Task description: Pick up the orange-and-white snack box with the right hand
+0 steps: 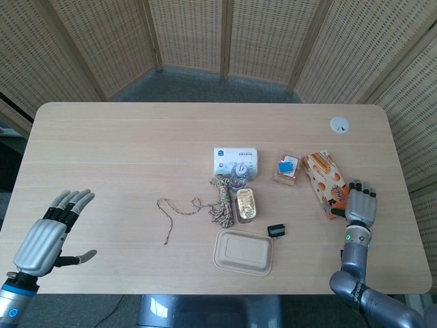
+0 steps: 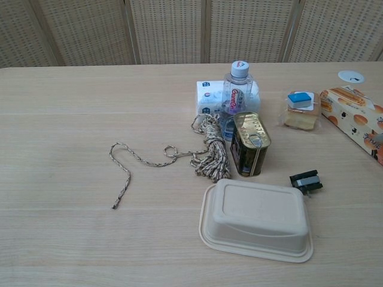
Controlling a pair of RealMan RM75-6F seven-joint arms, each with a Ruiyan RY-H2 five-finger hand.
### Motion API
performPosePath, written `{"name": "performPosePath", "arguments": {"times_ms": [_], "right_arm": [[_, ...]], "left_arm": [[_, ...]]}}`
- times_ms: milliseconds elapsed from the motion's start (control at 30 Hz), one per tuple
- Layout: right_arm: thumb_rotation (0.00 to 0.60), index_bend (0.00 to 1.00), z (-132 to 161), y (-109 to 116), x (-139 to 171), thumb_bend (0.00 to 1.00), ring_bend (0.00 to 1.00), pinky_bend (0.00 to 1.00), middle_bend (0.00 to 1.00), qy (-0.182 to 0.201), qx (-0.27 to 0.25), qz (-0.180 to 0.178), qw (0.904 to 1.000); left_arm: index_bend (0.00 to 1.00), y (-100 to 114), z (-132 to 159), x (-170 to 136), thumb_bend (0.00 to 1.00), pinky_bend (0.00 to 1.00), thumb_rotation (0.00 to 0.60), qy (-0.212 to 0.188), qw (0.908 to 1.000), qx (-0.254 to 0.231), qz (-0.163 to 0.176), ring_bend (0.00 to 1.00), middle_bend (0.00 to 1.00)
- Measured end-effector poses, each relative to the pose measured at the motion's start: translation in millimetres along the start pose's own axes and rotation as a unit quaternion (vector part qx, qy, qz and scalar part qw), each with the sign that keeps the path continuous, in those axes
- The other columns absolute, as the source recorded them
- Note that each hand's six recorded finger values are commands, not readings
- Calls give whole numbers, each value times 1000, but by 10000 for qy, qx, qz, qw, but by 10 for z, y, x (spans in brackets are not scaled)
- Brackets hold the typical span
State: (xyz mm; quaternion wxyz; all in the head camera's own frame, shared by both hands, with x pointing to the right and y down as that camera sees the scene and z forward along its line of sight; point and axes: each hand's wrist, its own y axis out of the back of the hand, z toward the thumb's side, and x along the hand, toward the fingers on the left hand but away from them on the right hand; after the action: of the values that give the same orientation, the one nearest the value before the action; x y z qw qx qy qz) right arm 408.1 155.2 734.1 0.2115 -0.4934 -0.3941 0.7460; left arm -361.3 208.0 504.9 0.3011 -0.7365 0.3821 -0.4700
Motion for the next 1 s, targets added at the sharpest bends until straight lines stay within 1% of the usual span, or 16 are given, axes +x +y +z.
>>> {"name": "performPosePath", "arguments": {"times_ms": [267, 467, 567, 767, 900, 1000], "right_arm": [[336, 0, -226, 6, -208, 42, 0, 0, 0, -192, 89, -30, 9998], [336, 0, -394, 80, -299, 42, 0, 0, 0, -287, 17, -32, 9996], [335, 0, -384, 83, -284, 42, 0, 0, 0, -189, -55, 39, 9998], [334, 0, -314, 49, -291, 41, 0, 0, 0, 84, -9, 343, 9994], [340, 0, -207, 36, -340, 42, 0, 0, 0, 237, 70, 541, 9982], [337, 0, -124, 69, -404, 43, 0, 0, 0, 309, 159, 577, 9977]], "left_arm": [[0, 4, 29, 0, 152, 0, 600, 9, 10000, 36, -20, 0, 0], [0, 10, 50, 11, 152, 0, 600, 11, 10000, 38, 5, 0, 0], [0, -11, 66, 20, 152, 0, 600, -24, 10000, 43, -42, 0, 0], [0, 4, 74, 14, 151, 0, 600, -37, 10000, 56, -18, 0, 0], [0, 23, 45, -21, 154, 0, 600, 26, 10000, 68, 14, 0, 0], [0, 29, 26, -40, 152, 0, 600, 62, 9999, 79, 18, 0, 0]]}}
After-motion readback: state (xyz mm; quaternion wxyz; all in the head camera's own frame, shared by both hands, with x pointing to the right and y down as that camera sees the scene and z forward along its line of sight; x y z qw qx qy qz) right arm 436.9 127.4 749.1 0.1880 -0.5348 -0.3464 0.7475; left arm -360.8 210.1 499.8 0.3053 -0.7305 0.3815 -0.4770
